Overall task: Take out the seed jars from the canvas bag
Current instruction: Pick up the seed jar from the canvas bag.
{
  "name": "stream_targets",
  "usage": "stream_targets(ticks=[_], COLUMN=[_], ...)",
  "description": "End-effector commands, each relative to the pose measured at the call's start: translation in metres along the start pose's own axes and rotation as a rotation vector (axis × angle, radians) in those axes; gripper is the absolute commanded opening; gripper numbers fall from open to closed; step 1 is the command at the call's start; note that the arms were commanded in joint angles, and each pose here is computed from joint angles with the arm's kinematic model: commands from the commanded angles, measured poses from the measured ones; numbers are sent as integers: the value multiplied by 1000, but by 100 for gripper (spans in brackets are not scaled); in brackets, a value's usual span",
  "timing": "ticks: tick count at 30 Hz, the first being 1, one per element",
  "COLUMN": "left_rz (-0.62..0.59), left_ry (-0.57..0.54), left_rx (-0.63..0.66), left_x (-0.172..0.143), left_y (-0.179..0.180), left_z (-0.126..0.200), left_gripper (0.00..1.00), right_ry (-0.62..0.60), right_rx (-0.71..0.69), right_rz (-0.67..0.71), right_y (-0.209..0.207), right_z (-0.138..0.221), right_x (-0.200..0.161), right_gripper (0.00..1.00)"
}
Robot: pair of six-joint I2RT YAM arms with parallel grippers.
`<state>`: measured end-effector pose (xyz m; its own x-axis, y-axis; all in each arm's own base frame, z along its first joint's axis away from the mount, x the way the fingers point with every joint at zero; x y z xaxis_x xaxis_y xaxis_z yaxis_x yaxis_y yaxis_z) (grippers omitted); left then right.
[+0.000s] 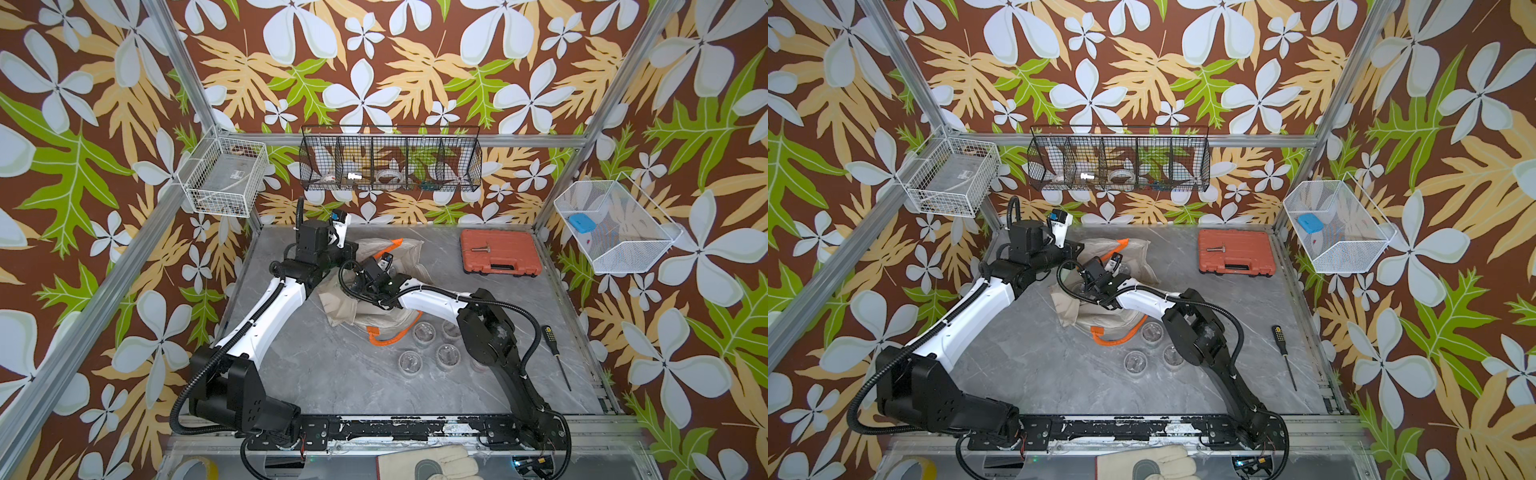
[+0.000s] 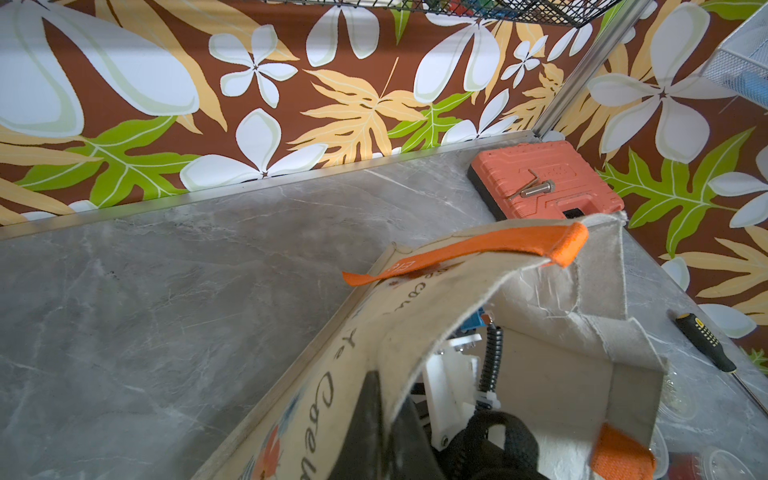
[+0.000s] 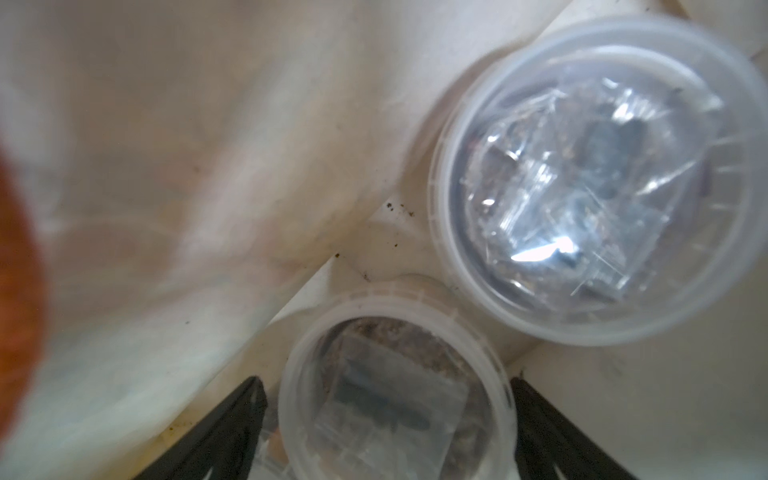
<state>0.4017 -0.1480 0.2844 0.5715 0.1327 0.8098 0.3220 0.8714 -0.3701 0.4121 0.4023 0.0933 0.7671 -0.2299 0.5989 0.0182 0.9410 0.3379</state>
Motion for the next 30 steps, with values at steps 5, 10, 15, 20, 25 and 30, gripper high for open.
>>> stream_targets(ticks=[5, 10, 15, 20, 25, 30], left_rz=[-12, -12, -11, -10, -12, -13], left_ry=[-45, -42, -41, -39, -37, -36], left_rx=[-31, -30, -17, -3, 8, 15], left_x=[10, 9, 8, 7, 7, 6], left_y=[-6, -5, -3, 0, 2, 3], left_z=[2, 0, -1, -3, -4, -5], left_gripper=[0, 0, 0, 0, 0, 0], right_ry=[22, 2, -52, -83, -89, -124], right_rx=[-47, -50, -40, -6, 25, 52], right_rz=[16, 36, 72, 89, 120, 163], right_y=[-9, -10, -6, -6, -8, -14], right_z=[-4, 5, 36, 73, 108, 159], right_x=[-8, -1, 13, 17, 6, 3], right_gripper=[74, 68, 67, 67, 66, 67])
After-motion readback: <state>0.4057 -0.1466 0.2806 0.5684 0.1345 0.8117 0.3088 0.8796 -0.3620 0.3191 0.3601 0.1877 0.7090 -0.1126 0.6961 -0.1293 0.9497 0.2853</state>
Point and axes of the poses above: each gripper's point midway between its finger pads, its own z axis back along the fingers, its own y axis along the line the jaws close on, x = y × z, the point moved 3 cm from there along z, back along the fingers, and after that the axes turned 10 degrees about z, right-handed, at the moved point
